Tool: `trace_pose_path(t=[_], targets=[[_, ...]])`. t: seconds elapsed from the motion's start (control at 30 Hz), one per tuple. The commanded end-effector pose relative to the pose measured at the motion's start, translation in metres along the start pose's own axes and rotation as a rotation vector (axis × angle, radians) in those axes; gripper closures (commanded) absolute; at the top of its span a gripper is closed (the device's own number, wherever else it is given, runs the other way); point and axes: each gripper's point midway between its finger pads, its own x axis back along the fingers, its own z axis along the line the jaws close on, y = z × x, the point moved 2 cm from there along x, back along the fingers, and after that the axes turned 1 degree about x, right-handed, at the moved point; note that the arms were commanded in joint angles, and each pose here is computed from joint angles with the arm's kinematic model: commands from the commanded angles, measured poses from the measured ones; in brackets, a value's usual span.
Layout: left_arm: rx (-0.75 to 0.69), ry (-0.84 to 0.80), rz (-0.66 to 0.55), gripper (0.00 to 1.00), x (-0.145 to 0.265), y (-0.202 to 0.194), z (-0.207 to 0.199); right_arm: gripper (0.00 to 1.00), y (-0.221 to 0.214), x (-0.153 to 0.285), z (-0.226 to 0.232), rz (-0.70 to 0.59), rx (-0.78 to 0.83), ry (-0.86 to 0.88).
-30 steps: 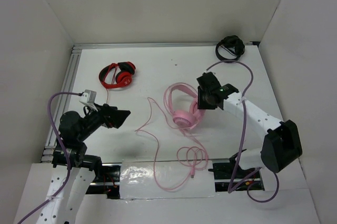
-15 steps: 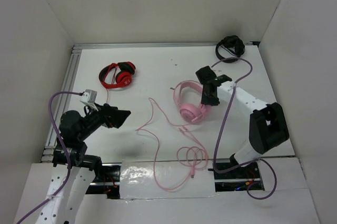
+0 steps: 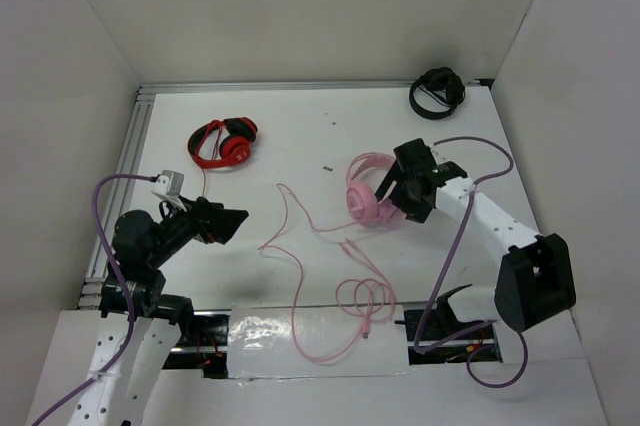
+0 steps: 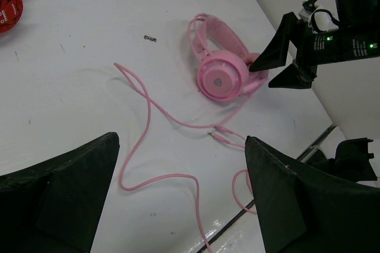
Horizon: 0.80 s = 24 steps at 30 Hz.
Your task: Wrap the headphones
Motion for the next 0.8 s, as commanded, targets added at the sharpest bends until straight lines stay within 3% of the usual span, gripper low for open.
trace_pose_path(t=[0.0,0.03,0.2,0.27,0.4,0.53,0.6,0.77], targets=[[-0.001,-0.024,-0.015,0.01,-0.001,0.003,-0.004,0.08,0.002,0.02,0.025,-0.029,0.034,0.141],[0.001,-0.025,-0.013,0.01,-0.001,0.003,-0.004,0.0,0.006,0.029,0.026,-0.061,0.062,0.159],[-0.001,-0.03,-0.009,0.01,-0.001,0.002,-0.005,0.0,0.037,0.062,0.022,-0.19,0.047,0.184],[-0.004,-0.035,-0.009,0.01,-0.001,0.002,-0.006,0.0,0.057,0.072,0.019,-0.259,0.139,0.212],[-0.021,-0.057,-0.005,0.01,-0.001,0.001,-0.008,0.0,0.085,0.08,0.039,-0.378,0.615,0.268],[-0.044,-0.093,0.008,0.01,-0.002,-0.002,-0.011,0.0,0.125,0.053,0.048,-0.473,0.837,0.15],[-0.039,-0.089,0.013,0.01,-0.003,-0.001,-0.011,0.0,0.129,0.028,0.071,-0.4,1.009,0.229],[-0.037,-0.06,-0.002,0.01,-0.002,0.0,-0.007,0.0,0.149,-0.022,0.074,-0.272,1.203,0.136]])
